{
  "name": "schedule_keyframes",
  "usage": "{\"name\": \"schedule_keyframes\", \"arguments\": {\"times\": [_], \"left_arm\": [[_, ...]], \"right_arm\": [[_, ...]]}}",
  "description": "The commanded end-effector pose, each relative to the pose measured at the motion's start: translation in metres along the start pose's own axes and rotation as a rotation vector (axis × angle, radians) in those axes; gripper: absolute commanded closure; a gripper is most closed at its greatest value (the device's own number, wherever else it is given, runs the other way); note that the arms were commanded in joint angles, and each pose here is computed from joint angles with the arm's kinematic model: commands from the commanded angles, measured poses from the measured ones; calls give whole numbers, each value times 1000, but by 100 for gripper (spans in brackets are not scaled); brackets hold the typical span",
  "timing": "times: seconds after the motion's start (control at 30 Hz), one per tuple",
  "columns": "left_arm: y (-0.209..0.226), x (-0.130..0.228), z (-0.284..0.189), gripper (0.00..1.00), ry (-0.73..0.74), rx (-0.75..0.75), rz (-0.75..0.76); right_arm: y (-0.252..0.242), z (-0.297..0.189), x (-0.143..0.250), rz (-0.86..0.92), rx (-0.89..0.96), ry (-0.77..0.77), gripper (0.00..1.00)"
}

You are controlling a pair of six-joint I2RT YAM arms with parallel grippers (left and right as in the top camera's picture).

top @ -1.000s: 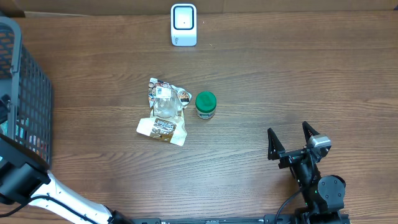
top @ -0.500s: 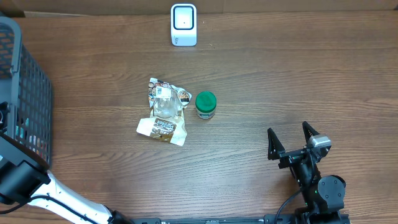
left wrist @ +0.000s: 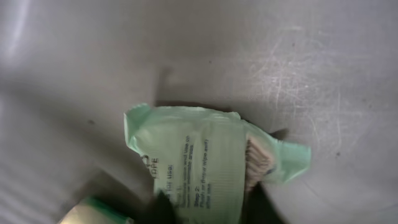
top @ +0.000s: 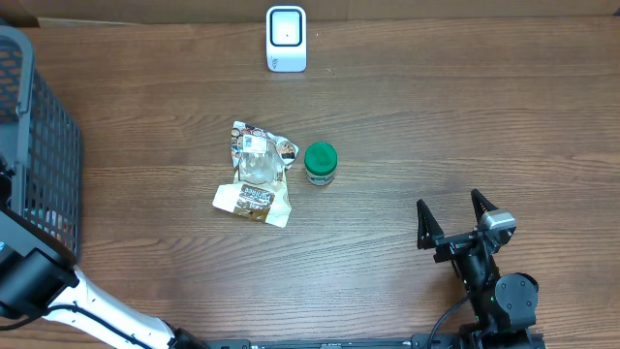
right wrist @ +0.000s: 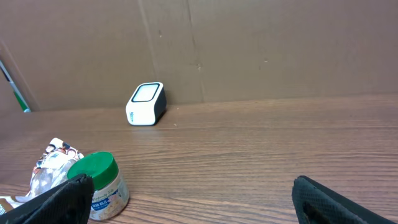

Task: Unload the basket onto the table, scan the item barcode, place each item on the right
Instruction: 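Lower the left gripper onto the teal tissue pack and grasp it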

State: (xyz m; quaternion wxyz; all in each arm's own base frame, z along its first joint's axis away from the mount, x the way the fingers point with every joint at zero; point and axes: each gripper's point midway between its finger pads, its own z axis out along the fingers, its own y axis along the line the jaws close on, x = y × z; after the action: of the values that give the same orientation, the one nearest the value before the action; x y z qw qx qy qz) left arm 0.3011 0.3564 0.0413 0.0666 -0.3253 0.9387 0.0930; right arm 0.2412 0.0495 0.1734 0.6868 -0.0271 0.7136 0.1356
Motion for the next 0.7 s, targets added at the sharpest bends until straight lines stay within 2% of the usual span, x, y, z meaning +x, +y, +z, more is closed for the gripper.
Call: {"name": "schedule_keyframes", "arguments": {"times": [0.0, 0.2, 0.33, 0.47, 0.6, 0.67], "left_arm": [[-3, 6, 3, 96, 20, 9, 7], [-1, 3, -12, 96, 23, 7, 4], [5, -11, -45, 96, -21, 0, -28], [15, -33, -106, 96, -122, -12, -105], [16, -46, -183, 96, -247, 29, -284], [7, -53, -224, 96, -330, 73, -277]], "right_arm": [[1, 0, 2, -4, -7, -2, 0], [1, 0, 2, -4, -7, -2, 0], [1, 0, 2, -4, -7, -2, 0], [1, 0, 2, -4, -7, -2, 0], [1, 0, 2, -4, -7, -2, 0], [1, 0, 2, -4, -7, -2, 0]]}}
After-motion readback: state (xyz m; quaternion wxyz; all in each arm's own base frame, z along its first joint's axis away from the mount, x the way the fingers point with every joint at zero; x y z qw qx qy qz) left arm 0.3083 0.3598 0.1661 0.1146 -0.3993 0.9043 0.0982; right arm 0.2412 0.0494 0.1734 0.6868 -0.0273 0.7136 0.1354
